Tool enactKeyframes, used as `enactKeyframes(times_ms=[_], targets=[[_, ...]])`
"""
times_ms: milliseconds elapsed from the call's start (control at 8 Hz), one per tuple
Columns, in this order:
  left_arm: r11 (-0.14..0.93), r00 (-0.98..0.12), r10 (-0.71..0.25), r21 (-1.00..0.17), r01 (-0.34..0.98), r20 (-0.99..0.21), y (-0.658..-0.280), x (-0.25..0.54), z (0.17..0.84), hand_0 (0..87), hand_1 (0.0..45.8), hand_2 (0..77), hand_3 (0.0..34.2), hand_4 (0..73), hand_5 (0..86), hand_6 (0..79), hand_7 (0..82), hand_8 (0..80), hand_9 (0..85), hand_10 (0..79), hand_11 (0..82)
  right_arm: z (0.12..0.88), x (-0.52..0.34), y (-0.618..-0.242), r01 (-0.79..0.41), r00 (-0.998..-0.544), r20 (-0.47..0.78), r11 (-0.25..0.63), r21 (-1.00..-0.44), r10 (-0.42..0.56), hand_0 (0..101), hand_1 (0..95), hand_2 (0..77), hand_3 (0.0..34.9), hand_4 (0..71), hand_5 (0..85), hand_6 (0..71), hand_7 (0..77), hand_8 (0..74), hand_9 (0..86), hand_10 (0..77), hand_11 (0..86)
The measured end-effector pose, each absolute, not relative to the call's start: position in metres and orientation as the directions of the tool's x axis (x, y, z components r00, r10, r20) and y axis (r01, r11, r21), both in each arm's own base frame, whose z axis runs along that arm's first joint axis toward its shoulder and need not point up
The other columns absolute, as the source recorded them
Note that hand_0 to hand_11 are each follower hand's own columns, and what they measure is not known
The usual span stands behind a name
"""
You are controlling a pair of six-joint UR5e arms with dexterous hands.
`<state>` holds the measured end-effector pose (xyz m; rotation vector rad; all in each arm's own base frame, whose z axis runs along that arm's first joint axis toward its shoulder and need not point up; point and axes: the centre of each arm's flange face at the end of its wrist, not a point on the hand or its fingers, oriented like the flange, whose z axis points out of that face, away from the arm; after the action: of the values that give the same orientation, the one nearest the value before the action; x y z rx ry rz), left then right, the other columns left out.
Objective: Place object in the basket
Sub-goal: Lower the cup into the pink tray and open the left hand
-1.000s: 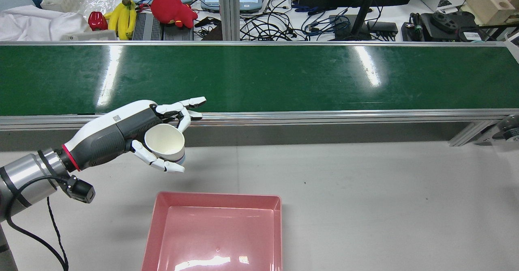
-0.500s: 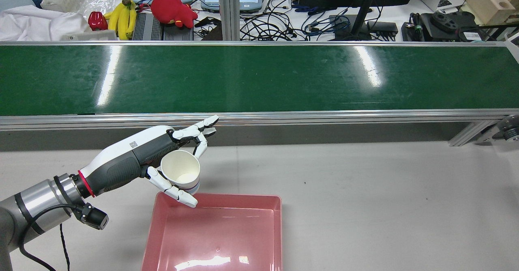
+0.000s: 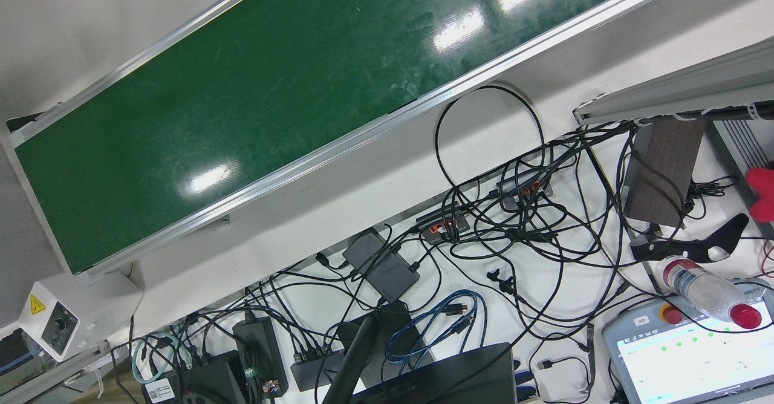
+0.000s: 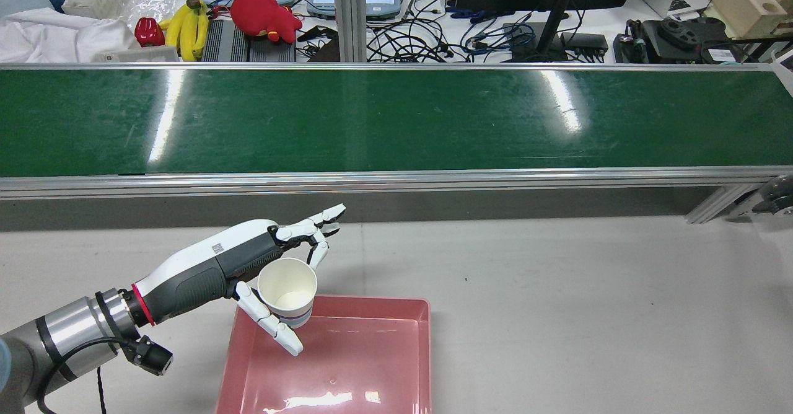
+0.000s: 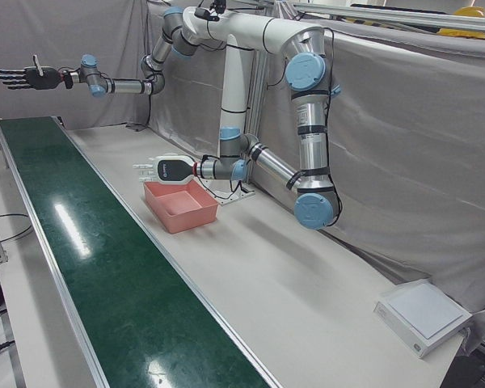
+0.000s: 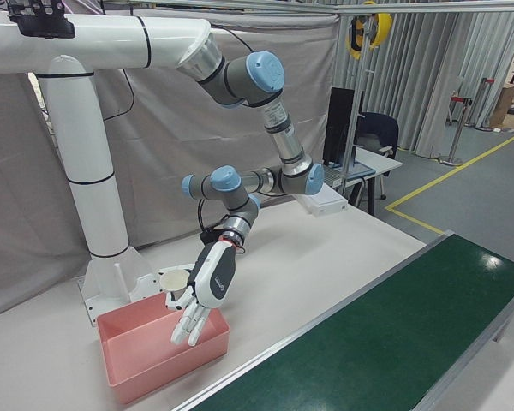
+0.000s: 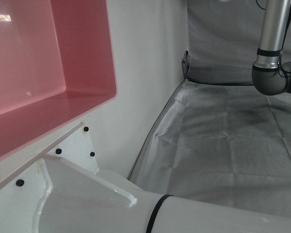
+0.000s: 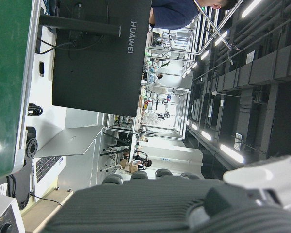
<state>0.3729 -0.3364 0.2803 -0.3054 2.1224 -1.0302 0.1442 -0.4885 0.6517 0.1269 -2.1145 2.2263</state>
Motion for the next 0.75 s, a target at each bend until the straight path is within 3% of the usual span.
enactKeyframes(times_ms=[250,375,625,750], targets=[[0.644,-0.680,-0.503,-0.756,0.117,-0.534,-0.334,0.371,0.291,65.9,20.7,0.5,0.0,21.3,69.8,1.1,3.8,6.5,11.4,1.1,4.4,0.652,0.144,-0.489,-0.106,-0.994,0.107,-0.052,-0.993,-0.006,0,0.0,0.5,0.0,0.0,0.0,0.0,0.5,0.0,0.0,0.0,0.0],[0.643,-0.675,-0.504,-0.756,0.122,-0.538,-0.333,0.369,0.295,63.3,20.7,0.5,0.0,21.8,61.1,1.6,3.8,7.1,11.4,1.1,4.4,0.652,0.144,-0.489,-0.106,-0.994,0.107,-0.053,-0.993,-0.006,0,0.0,0.5,0.0,0.0,0.0,0.0,0.5,0.0,0.0,0.0,0.0],[0.641,-0.670,-0.507,-0.757,0.127,-0.543,-0.332,0.366,0.299,63.2,20.7,0.5,0.0,21.8,57.8,2.7,3.8,7.6,11.4,1.1,4.4,0.652,0.144,-0.489,-0.106,-0.994,0.107,-0.053,-0.993,-0.006,0,0.0,0.5,0.0,0.0,0.0,0.0,0.5,0.0,0.0,0.0,0.0],[0.641,-0.669,-0.507,-0.757,0.128,-0.543,-0.331,0.364,0.299,63.2,18.5,0.5,0.0,20.7,55.6,2.7,3.8,7.6,12.5,1.1,4.4,0.652,0.144,-0.489,-0.106,-0.994,0.107,-0.053,-0.993,-0.006,0,0.0,0.5,0.0,0.0,0.0,0.0,0.5,0.0,0.0,0.0,0.0]])
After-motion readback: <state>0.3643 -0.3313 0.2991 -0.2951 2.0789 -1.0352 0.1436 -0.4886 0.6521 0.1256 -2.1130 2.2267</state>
